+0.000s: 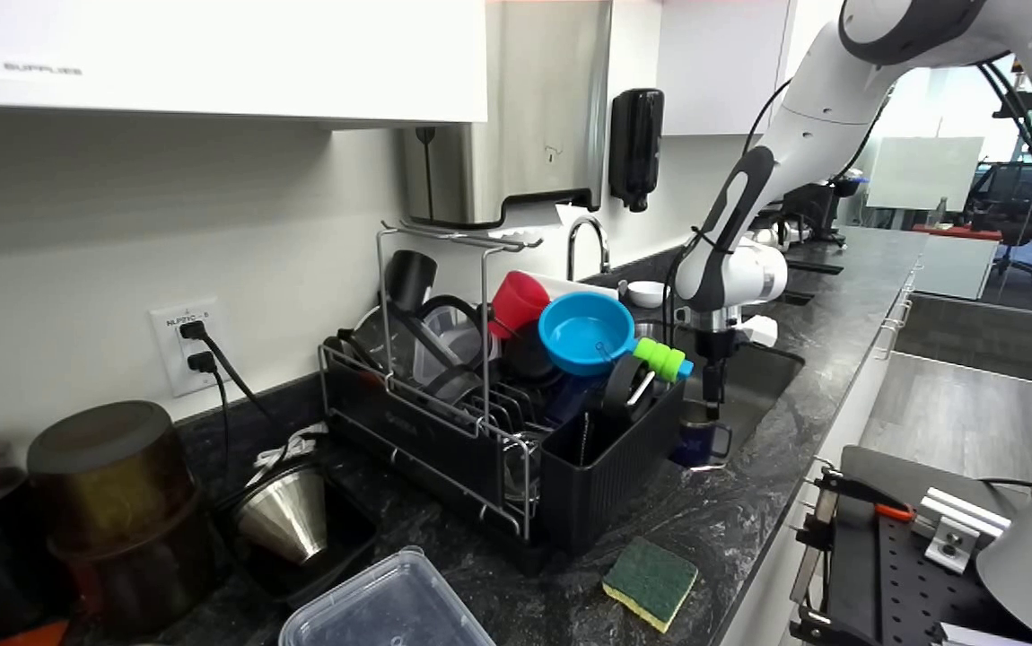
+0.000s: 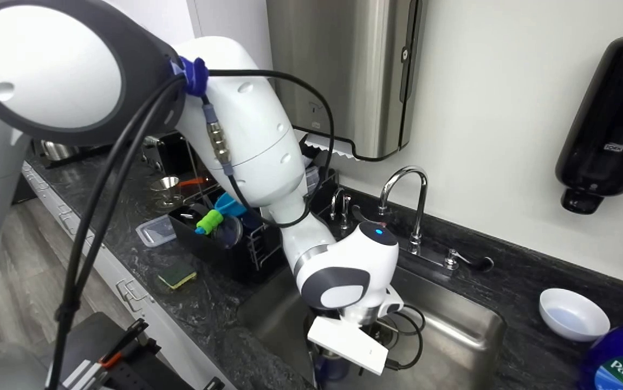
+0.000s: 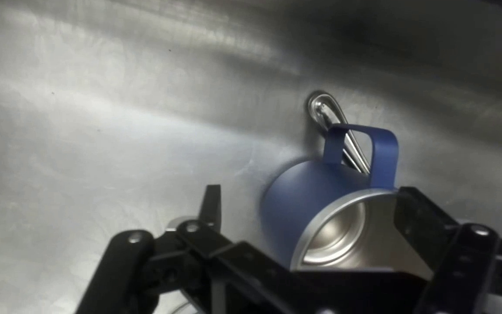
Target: Hang the blue mug in the sink on the washing rack.
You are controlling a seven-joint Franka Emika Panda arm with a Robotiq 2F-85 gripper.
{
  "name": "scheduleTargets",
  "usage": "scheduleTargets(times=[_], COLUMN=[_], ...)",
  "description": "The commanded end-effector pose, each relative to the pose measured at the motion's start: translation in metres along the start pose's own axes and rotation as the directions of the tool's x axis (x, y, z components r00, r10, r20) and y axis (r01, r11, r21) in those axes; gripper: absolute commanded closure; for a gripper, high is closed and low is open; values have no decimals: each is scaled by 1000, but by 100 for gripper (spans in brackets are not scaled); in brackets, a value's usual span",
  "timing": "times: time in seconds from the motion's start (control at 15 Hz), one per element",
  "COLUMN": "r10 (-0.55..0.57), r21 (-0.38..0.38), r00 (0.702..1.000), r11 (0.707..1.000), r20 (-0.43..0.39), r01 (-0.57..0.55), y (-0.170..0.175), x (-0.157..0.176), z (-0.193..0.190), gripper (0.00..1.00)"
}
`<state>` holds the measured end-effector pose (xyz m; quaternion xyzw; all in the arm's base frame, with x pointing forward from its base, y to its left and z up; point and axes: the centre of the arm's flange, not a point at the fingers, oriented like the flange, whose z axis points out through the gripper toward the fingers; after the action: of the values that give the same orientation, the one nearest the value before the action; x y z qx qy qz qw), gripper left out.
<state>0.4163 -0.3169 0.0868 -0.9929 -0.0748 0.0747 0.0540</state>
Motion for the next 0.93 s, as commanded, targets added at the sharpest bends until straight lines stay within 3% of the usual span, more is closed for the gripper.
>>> scheduleTargets(times=[0.0, 0.87], r10=[-47, -148], r21=[-2, -54], r00=[998, 983], r11=[999, 988], r20=[-49, -108], r01=[47, 143], y=[-1, -10], x=[3, 34], z=[7, -4], gripper=[0, 0])
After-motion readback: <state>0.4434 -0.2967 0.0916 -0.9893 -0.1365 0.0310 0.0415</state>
